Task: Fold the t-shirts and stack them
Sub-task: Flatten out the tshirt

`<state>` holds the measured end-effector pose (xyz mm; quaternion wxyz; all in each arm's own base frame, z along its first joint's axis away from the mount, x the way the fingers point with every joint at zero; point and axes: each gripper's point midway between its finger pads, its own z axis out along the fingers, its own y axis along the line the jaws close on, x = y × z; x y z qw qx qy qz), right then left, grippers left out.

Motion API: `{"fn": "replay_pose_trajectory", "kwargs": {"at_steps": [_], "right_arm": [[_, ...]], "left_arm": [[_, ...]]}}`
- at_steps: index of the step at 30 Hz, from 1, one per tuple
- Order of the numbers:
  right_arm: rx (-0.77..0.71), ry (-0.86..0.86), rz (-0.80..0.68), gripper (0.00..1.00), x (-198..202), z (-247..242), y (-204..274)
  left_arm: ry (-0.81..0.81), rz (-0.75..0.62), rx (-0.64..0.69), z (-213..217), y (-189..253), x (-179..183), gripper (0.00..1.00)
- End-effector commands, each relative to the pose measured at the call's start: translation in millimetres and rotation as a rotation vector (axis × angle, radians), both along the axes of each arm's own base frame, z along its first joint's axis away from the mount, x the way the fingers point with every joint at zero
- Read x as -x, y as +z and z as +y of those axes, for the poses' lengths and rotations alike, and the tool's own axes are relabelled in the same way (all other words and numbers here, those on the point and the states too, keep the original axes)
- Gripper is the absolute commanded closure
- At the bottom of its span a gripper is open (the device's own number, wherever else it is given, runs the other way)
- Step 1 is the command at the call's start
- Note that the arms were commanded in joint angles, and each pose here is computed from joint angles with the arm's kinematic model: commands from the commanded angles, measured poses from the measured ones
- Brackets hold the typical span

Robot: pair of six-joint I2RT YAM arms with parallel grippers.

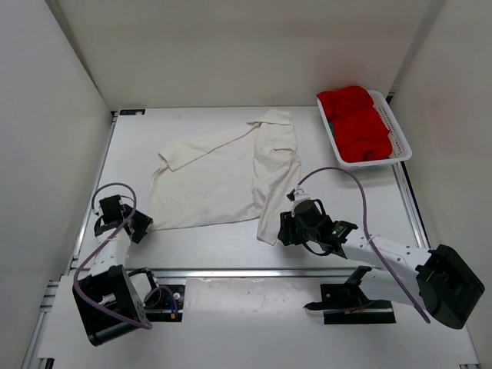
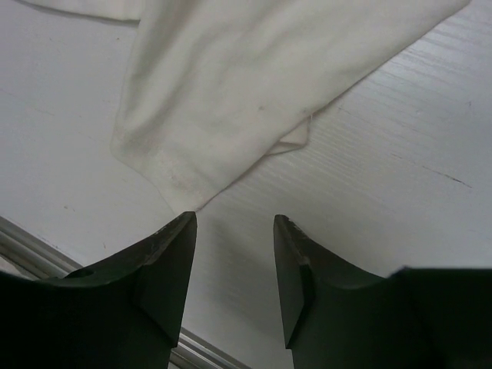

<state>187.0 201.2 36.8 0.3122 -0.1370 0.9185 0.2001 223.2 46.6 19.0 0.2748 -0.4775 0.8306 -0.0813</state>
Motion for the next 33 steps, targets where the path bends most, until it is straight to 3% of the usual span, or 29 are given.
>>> {"fn": "replay_pose_trajectory", "kwargs": {"at_steps": [1,4,10,14,22,26,28,31,33], "right_arm": [[-0.054,0.006,-0.034,0.57,-6,6,9],[-0.047,0.013,-0.021,0.55,-5,8,4],[-0.005,-0.004,0.005,0.53,-5,9,-7],[0.143,-0.021,-0.013,0.50,-6,5,-15],[0.161,-0.021,0.014,0.47,-4,27,-16],[0.262,-0.069,0.051,0.58,-1,14,-35],[0.294,-0.091,0.083,0.77,-1,11,-42],[0.347,-0.126,0.110,0.95,3,5,-50],[0.352,-0.144,0.086,1.00,1,6,-40]], "left_arm": [[0.017,0.004,0.051,-13,-11,-1,0.45],[0.024,-0.001,0.081,-18,-21,-1,0.49],[0.025,-0.034,0.093,-19,-19,-7,0.82],[-0.014,-0.074,0.048,-20,-5,-19,0.99],[-0.203,-0.179,-0.074,-46,39,-51,1.00],[-0.272,-0.203,-0.094,-58,50,-55,1.00],[-0.297,-0.227,-0.082,-65,53,-57,1.00],[-0.340,-0.236,-0.076,-73,54,-57,1.00],[-0.380,-0.251,-0.067,-82,58,-59,1.00]]}}
